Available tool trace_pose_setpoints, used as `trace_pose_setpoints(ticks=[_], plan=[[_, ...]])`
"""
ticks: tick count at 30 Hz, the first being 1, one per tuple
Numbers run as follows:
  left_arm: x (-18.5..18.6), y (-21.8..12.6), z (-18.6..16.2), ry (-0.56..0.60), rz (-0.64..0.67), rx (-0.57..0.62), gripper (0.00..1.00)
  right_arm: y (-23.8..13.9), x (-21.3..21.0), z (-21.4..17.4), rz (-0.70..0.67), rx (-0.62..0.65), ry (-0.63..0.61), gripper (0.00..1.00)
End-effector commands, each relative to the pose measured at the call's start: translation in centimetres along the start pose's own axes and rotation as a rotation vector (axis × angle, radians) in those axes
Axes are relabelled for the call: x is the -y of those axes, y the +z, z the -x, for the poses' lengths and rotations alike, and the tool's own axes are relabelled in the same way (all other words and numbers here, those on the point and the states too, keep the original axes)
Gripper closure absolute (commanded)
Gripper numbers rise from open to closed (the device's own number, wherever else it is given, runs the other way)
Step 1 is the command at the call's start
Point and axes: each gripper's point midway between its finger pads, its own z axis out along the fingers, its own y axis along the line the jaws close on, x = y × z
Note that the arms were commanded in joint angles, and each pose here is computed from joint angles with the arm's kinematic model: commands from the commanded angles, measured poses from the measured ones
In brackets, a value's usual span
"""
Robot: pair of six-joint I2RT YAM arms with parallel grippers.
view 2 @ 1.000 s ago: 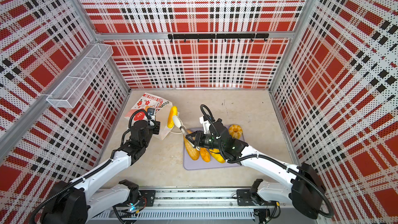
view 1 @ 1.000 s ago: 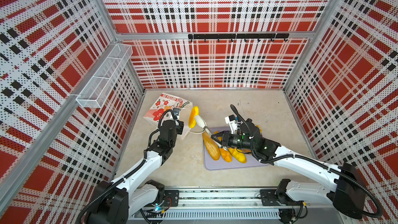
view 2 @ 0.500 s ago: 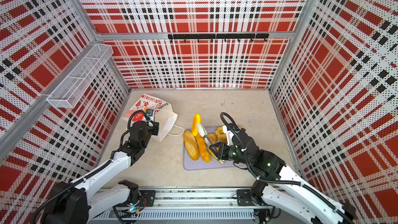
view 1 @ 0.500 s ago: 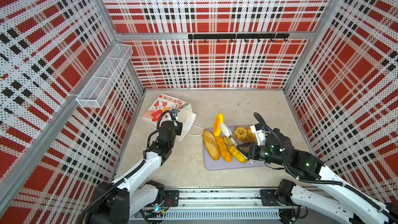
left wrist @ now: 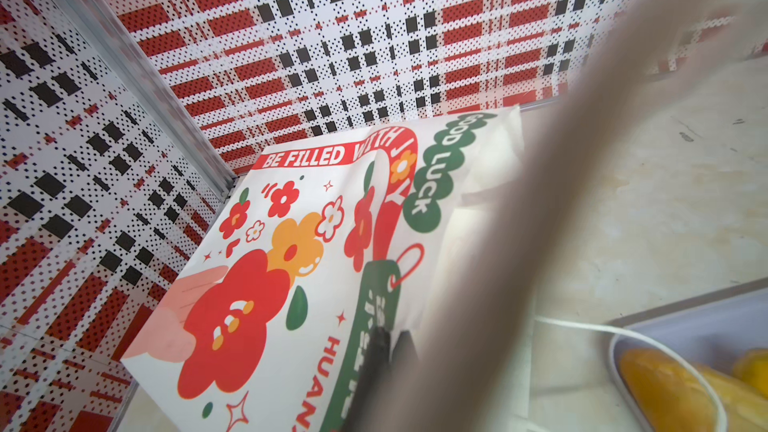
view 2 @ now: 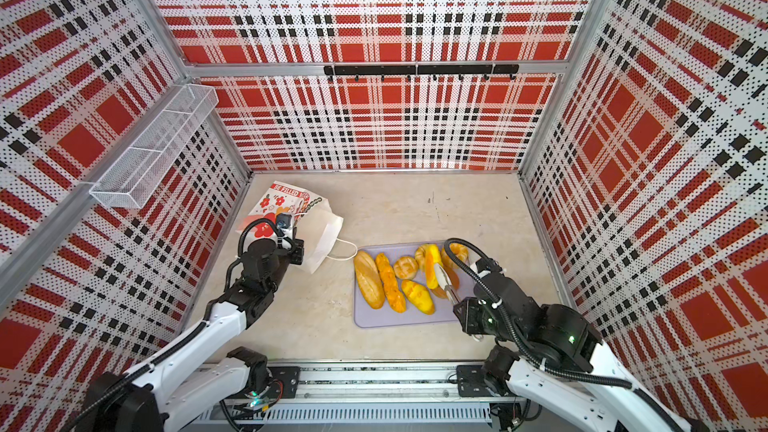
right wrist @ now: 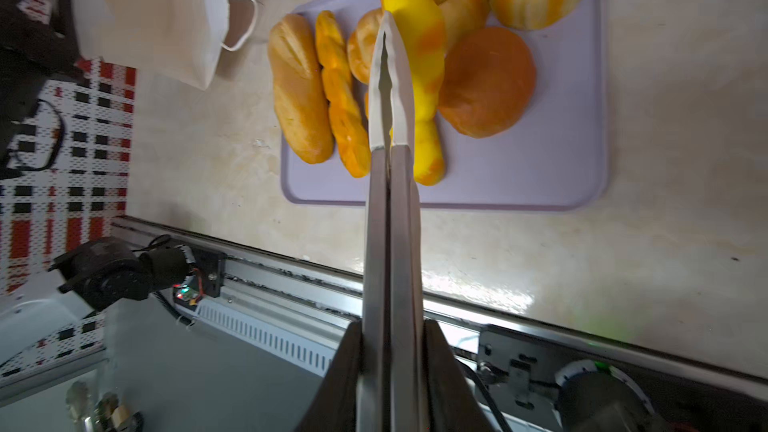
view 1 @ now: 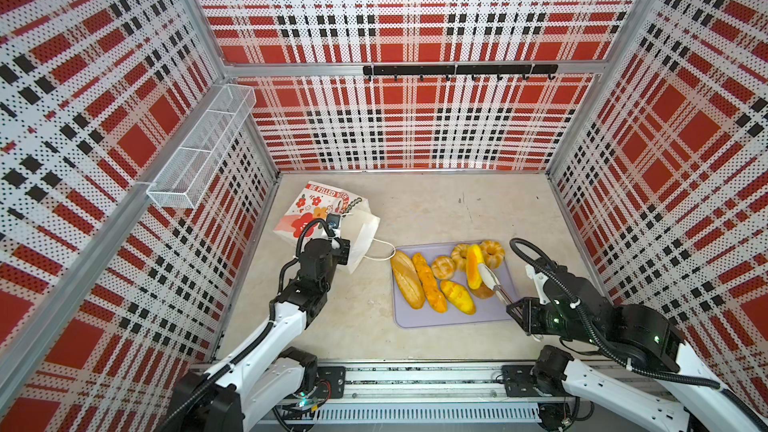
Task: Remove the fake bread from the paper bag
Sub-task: 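Carry the yellow roll over the tray and lower it with the tongs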
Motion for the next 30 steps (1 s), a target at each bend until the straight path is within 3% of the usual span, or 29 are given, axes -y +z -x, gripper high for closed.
trace_pose_setpoints(ticks=[1, 14, 28, 30], plan=[[0.3, -0.8, -0.1, -0.033, -0.03, -0.001, 1.0, -1.3, 2.4, 0.2, -0.094, 0.038, -0.012, 1.0], [1.0, -1.6, -1.5, -0.039, -0.072, -0.025, 1.0, -1.0, 5.7, -1.7, -0.242, -0.02, 0.017, 1.0], [1.4, -1.5, -1.3, -0.048, -0.093, -0.025, 1.0, 2.1, 5.3, -2.6, -0.322, -0.14, -0.059, 1.0], [1.4, -1.6, -1.3, -0.047, -0.095, -0.022, 1.0, 2.4, 4.7, -2.3, -0.305, -0.137, -0.064, 0.91]])
